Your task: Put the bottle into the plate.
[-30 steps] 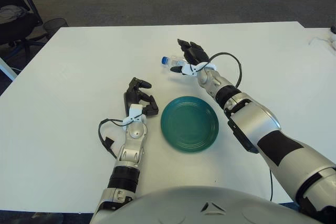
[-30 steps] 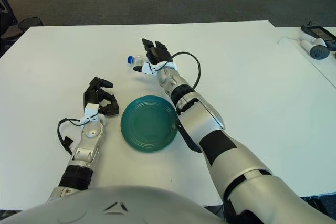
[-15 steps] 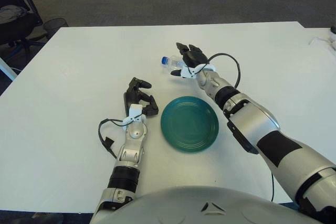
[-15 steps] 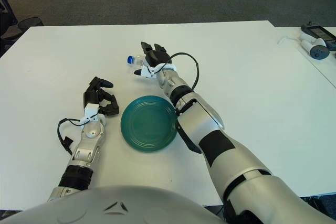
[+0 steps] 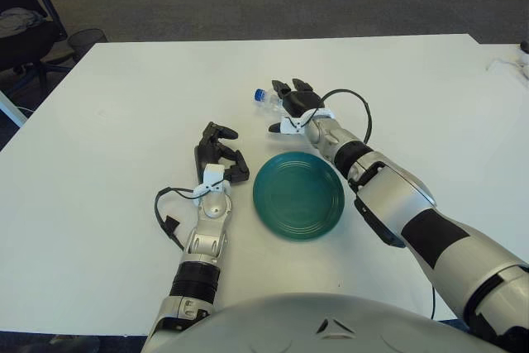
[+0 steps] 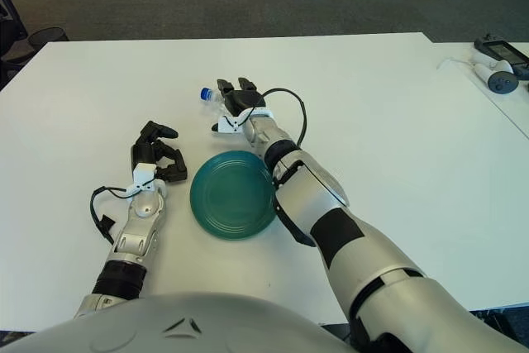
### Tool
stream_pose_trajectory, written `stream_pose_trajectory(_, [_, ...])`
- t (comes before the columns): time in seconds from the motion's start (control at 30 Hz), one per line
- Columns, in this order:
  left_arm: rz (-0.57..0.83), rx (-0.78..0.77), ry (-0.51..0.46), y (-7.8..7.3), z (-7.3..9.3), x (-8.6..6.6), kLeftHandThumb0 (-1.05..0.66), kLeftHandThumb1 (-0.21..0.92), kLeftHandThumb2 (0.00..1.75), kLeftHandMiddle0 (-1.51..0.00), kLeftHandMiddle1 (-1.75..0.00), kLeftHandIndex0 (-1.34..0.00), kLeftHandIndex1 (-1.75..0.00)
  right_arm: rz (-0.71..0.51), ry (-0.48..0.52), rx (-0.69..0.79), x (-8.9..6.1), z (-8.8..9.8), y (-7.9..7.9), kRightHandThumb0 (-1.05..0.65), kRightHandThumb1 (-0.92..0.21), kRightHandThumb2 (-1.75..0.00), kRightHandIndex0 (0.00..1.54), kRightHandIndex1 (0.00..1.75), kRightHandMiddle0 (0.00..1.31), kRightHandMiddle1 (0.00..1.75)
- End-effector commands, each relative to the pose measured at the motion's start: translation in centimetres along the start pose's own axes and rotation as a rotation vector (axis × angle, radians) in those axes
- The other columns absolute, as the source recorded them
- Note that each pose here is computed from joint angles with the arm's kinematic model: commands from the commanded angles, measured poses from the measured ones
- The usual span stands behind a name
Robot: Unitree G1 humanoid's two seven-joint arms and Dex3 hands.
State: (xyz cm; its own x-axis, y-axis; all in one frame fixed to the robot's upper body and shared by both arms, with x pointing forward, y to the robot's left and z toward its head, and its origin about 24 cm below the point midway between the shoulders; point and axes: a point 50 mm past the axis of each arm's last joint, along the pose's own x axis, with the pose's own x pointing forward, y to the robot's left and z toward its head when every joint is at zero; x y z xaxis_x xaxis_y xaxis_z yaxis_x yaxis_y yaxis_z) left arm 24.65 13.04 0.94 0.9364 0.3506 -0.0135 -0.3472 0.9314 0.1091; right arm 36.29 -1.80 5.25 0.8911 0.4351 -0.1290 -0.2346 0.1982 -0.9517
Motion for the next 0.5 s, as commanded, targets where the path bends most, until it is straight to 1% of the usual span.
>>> stream_pose_trajectory(0.0, [0.016,0.027,0.113,0.0,-2.1,-1.0,0.0,-0.08,1.75,-0.9,-1.7,-0.69,-1.75,0.051,0.015,-0.035,-0.4,-0.4,1.1,-1.05,-0.92,-0.37,0.0,0.0,0.0,0.0])
stream_pose_trajectory(0.33, [0.017,0.006,0.116,-0.3,-2.1,-0.9,0.0,-0.07,1.74,-0.89,-1.71,-0.69,-1.75,0.143,0.009,-0.157,-0.7,-0.5,2.3,-1.05,-0.92,-0.34,0.0,0.0,0.0,0.0])
stream_pose_trajectory(0.47, [0.016,0.001,0.112,-0.3,-2.1,-0.9,0.0,-0.07,1.74,-0.9,-1.71,-0.69,-1.75,0.152,0.008,-0.167,-0.8,-0.6,2.4,-1.05,-0.92,-0.34,0.0,0.0,0.0,0.0])
